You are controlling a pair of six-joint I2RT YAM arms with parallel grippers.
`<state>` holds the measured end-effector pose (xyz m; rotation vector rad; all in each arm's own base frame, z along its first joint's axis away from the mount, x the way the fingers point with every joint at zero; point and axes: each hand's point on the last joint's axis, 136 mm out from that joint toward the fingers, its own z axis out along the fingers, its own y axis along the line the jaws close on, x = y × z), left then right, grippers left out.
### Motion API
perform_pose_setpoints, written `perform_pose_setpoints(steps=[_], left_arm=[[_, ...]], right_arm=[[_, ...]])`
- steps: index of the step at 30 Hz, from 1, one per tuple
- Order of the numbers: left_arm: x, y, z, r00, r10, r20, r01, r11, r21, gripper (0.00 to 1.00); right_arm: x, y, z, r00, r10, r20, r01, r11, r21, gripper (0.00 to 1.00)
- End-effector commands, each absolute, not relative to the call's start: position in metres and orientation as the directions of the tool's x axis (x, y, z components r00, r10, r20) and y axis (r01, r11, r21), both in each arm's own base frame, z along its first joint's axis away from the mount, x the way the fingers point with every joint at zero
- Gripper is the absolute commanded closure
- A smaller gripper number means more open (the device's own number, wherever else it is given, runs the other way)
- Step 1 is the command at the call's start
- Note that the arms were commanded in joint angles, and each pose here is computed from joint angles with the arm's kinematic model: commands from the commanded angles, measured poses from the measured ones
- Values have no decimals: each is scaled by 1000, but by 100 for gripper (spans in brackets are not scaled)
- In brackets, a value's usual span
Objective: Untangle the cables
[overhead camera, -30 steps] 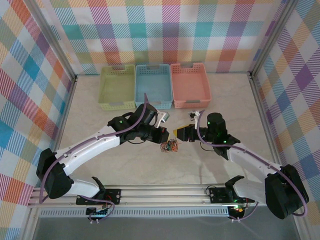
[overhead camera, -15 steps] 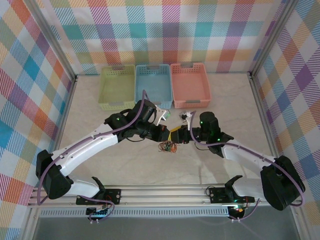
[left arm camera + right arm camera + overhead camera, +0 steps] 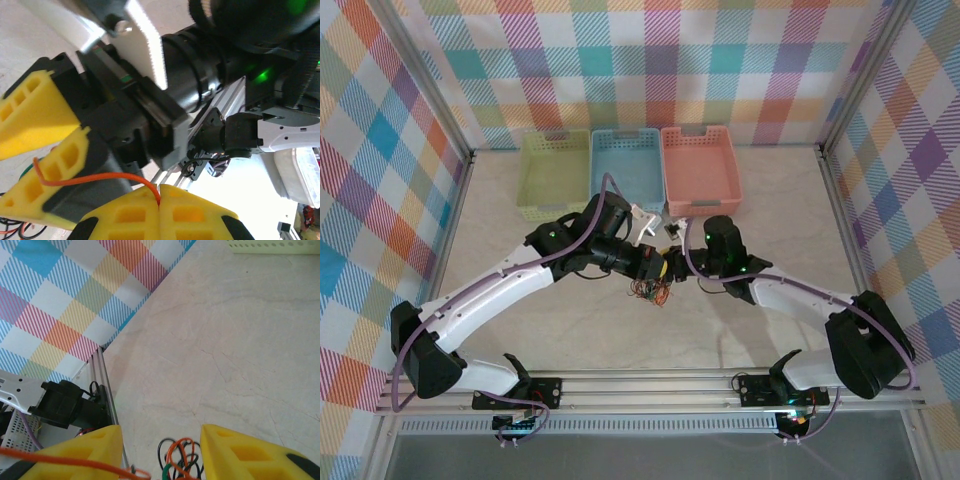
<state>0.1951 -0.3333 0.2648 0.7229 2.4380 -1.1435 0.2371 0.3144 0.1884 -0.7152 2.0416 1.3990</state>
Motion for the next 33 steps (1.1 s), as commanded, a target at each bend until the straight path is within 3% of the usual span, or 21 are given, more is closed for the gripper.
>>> perform_pose_setpoints(steps=[1, 8, 22, 33], left_arm=[[184, -339, 301, -769, 294, -567, 634, 457, -624, 100], [179, -335, 345, -743, 267, -614, 664, 414, -623, 100], [197, -298, 421, -651, 108, -752, 688, 502, -524, 100], [219, -277, 411, -652, 50, -756, 622, 605, -497, 100]], right_arm=[[241, 321, 196, -709, -116, -696, -691, 310, 653, 55], [251, 324, 181, -771, -133, -623, -622, 368, 691, 56], [259, 325, 151, -881, -142, -451, -465, 434, 772, 57], [258, 320, 133, -924, -136, -357, -380, 438, 815, 58]])
